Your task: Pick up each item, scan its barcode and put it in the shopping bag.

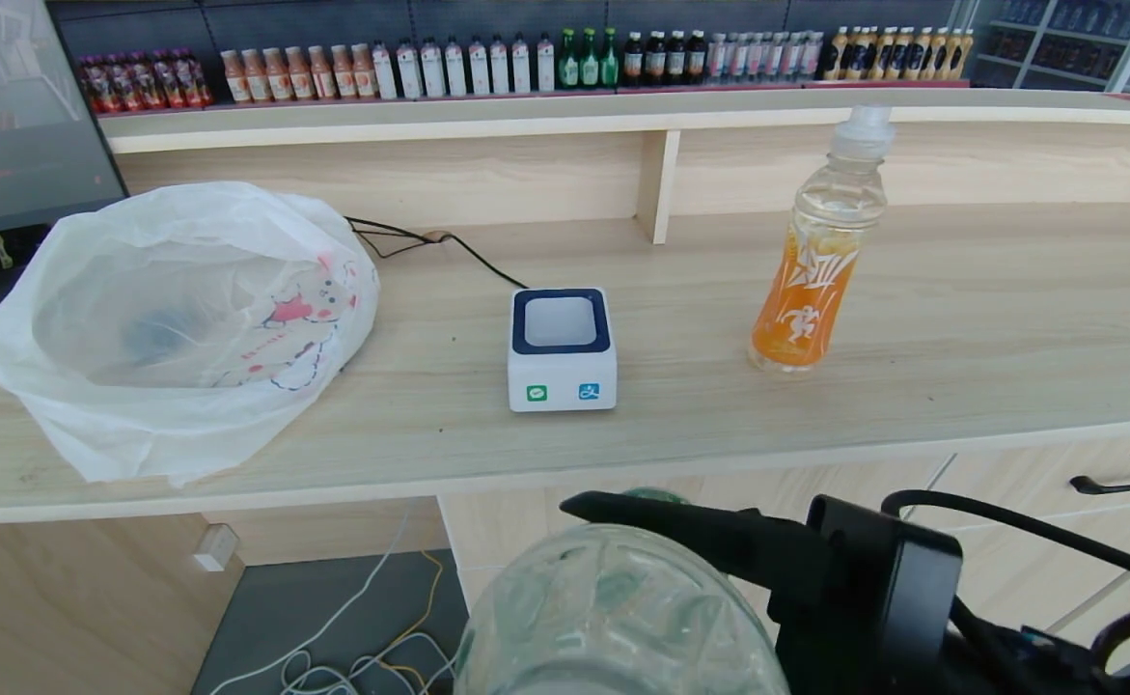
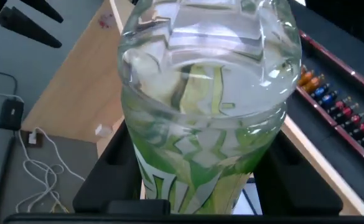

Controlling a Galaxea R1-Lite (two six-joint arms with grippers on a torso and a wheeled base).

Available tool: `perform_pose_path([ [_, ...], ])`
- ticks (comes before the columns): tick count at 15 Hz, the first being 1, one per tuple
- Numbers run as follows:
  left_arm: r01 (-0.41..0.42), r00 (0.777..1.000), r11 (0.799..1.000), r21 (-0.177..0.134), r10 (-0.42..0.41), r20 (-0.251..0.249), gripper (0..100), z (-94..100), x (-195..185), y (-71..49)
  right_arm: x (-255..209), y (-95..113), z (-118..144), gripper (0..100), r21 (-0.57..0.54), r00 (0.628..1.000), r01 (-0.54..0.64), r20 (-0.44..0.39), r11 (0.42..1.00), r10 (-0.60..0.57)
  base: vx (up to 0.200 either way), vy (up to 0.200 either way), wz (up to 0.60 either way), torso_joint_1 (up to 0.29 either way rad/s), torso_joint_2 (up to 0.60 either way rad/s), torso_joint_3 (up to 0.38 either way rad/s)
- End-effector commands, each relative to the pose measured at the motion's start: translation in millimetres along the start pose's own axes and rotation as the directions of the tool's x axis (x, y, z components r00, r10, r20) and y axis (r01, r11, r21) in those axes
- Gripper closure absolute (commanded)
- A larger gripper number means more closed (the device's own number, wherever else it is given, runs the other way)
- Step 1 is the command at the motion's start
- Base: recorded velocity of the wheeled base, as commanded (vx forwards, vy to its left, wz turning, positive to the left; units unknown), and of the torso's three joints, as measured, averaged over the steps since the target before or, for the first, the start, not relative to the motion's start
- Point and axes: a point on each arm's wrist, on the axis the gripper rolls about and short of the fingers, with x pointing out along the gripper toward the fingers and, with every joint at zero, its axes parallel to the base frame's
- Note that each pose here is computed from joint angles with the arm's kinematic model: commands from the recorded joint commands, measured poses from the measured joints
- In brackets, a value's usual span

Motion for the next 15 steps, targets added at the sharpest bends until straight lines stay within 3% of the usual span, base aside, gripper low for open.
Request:
perform_pose_path([
  [1, 0.0, 1.0, 1.0, 0.0, 0.0, 0.0, 0, 0.0, 0.0, 0.0, -1.2, -1.8, -7.5, 100, 0.115, 0.998, 0.028, -0.05, 0.993, -0.023, 0.0, 0.0, 0.0, 0.0, 0.0, 0.0],
  [4, 0.0, 1.0, 1.0, 0.0, 0.0, 0.0, 0, 0.0, 0.0, 0.0, -14.6, -1.0, -27.3, 100, 0.468, 0.978, 0.162, -0.193, 0.869, -0.078, 0.0, 0.0, 0.0, 0.0, 0.0, 0.0],
  [5, 0.0, 1.0, 1.0, 0.001, 0.0, 0.0, 0, 0.0, 0.0, 0.0, -16.1, -2.4, -29.1, 100, 0.507, 0.976, 0.181, -0.199, 0.843, -0.09, 0.0, 0.0, 0.0, 0.0, 0.0, 0.0],
  [6, 0.0, 1.0, 1.0, 0.001, 0.0, 0.0, 0, 0.0, 0.0, 0.0, -18.6, -7.1, -34.4, 100, 0.584, 0.968, 0.23, -0.218, 0.779, -0.122, 0.0, 0.0, 0.0, 0.0, 0.0, 0.0],
  [9, 0.0, 1.0, 1.0, 0.0, 0.0, 0.0, 0, 0.0, 0.0, 0.0, -28.2, -33.1, -56.8, 100, 0.628, 0.909, 0.413, -0.332, 0.659, -0.253, 0.0, 0.0, 0.0, 0.0, 0.0, 0.0],
  [13, 0.0, 1.0, 1.0, 0.0, 0.0, 0.0, 0, 0.0, 0.0, 0.0, -46.0, -58.9, -73.8, 100, 0.581, 0.838, 0.544, -0.406, 0.606, -0.364, 0.0, 0.0, 0.0, 0.0, 0.0, 0.0],
  [15, 0.0, 1.0, 1.0, 0.0, 0.0, 0.0, 0, 0.0, 0.0, 0.0, -52.7, -76.5, -74.6, 100, 0.578, 0.803, 0.594, -0.389, 0.559, -0.452, 0.0, 0.0, 0.0, 0.0, 0.0, 0.0],
])
